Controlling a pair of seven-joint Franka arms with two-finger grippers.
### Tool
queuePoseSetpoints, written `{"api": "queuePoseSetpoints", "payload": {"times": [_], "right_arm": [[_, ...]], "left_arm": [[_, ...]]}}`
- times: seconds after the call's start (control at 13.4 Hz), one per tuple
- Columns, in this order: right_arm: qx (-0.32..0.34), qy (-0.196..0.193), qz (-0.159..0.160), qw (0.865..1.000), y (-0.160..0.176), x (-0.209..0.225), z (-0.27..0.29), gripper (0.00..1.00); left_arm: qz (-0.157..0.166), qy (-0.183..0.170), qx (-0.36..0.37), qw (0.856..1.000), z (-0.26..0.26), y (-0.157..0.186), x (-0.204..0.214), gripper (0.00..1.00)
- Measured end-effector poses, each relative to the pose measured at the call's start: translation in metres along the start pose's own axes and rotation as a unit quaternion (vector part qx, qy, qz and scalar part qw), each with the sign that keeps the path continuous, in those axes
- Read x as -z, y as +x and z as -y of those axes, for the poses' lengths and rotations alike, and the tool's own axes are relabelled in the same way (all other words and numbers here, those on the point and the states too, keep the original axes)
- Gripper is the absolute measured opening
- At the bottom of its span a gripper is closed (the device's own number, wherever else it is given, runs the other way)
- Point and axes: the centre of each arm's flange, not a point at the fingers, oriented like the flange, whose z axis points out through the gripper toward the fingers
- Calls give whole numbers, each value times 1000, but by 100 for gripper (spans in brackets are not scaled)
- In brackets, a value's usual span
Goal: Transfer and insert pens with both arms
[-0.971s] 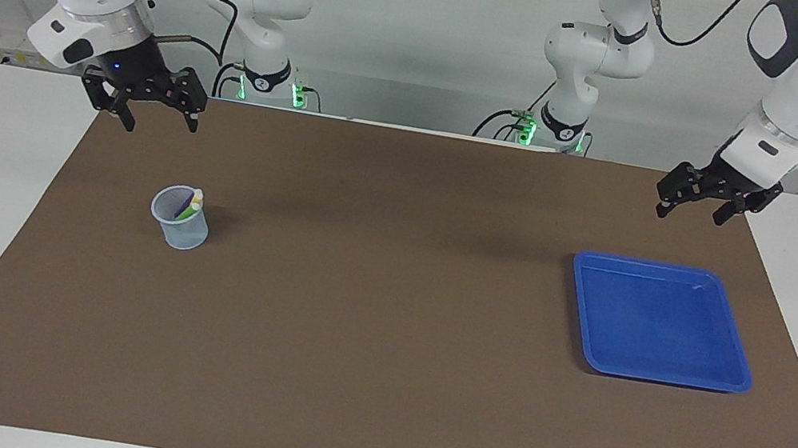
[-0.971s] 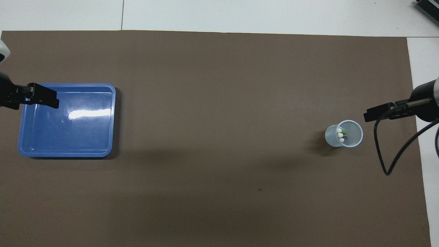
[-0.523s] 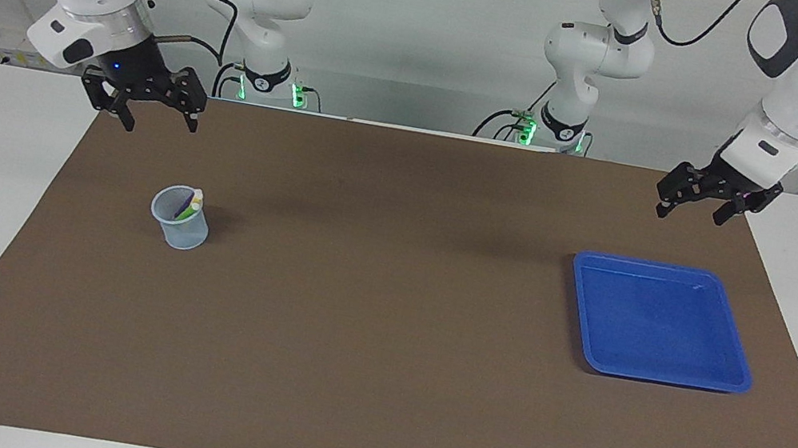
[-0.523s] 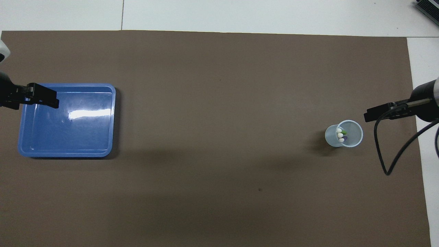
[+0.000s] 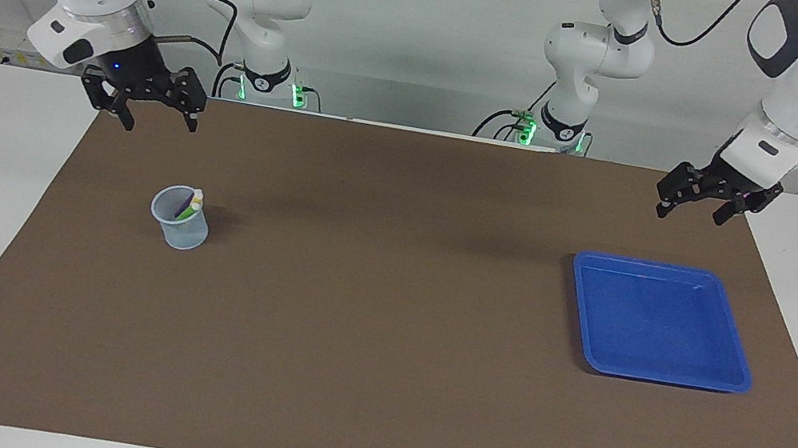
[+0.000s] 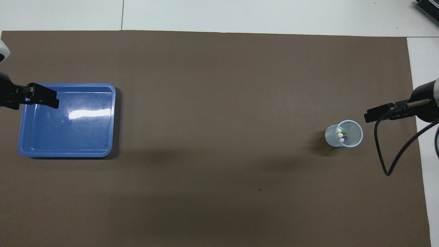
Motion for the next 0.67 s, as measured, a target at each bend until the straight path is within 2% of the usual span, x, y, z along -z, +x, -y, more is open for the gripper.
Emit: {"api": "queuePoseSetpoints", "payload": {"times": [0.67], "right_arm": [[2, -9, 2, 1000, 0, 0, 0, 100]], "left_arm": [[-1, 0, 0, 1000, 0, 0, 0, 100]]}}
